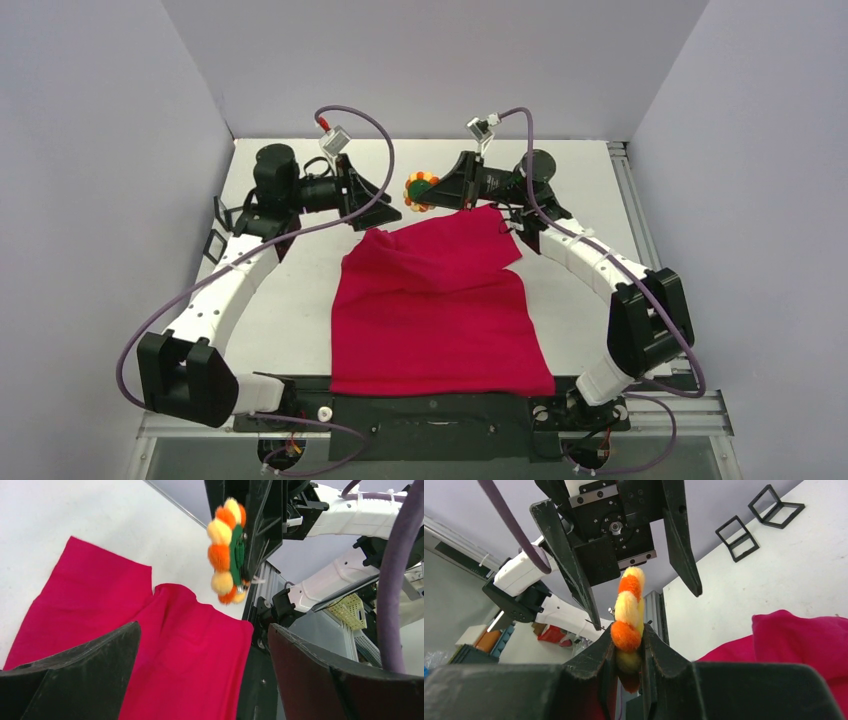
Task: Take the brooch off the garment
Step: Remove the brooch from the clothes.
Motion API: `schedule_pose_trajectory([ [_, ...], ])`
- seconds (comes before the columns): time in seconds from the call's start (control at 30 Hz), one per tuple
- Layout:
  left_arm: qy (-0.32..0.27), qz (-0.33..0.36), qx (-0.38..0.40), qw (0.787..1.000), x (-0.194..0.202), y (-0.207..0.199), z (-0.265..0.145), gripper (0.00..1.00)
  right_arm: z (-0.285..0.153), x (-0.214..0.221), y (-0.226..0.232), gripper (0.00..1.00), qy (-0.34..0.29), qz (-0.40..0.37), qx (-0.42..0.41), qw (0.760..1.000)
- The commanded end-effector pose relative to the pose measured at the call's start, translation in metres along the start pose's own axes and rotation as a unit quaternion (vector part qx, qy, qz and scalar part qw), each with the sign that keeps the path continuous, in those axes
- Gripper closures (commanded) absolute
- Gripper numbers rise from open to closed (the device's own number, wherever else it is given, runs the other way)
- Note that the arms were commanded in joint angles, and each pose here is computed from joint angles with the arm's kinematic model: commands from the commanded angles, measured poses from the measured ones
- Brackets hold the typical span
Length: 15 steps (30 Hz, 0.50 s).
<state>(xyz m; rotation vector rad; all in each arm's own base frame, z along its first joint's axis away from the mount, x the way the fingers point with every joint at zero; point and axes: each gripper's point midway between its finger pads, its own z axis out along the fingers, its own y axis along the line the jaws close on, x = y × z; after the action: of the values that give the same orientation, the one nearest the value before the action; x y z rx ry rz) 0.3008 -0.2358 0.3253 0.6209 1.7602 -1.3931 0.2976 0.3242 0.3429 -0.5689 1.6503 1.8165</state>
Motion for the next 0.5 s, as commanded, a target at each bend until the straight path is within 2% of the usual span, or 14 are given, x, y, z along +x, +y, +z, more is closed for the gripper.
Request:
schedule_pose_trajectory([
  [0.0, -0.032, 0.086, 0.032, 0.995, -0.018, -0.031, 0.009, 0.04, 0.002, 0.007, 0.032, 1.00, 0.018, -0.053, -0.018, 0.998],
  [0.17, -0.040, 0.099, 0.030, 0.994, -0.017, -0.036, 0.015, 0.03, 0.000, 0.011, 0.018, 1.00, 0.022, -0.058, 0.024, 0.998],
  [0.2, -0.042, 0.102, 0.032, 0.993, -0.016, -0.039, 0.016, 0.01, -0.002, 0.018, 0.009, 1.00, 0.034, -0.036, 0.047, 0.998],
  [0.23, -0.042, 0.106, 0.032, 0.993, -0.016, -0.039, 0.018, 0.01, -0.002, 0.016, 0.006, 1.00, 0.034, -0.058, 0.059, 0.996],
  [0.33, -0.045, 0.107, 0.027, 0.993, -0.015, -0.039, 0.022, 0.13, -0.003, 0.023, 0.002, 1.00, 0.046, -0.055, 0.079, 0.994],
  [0.47, -0.046, 0.103, 0.032, 0.993, -0.013, -0.039, 0.029, 0.19, -0.003, 0.023, 0.004, 1.00, 0.044, -0.060, 0.082, 0.994],
])
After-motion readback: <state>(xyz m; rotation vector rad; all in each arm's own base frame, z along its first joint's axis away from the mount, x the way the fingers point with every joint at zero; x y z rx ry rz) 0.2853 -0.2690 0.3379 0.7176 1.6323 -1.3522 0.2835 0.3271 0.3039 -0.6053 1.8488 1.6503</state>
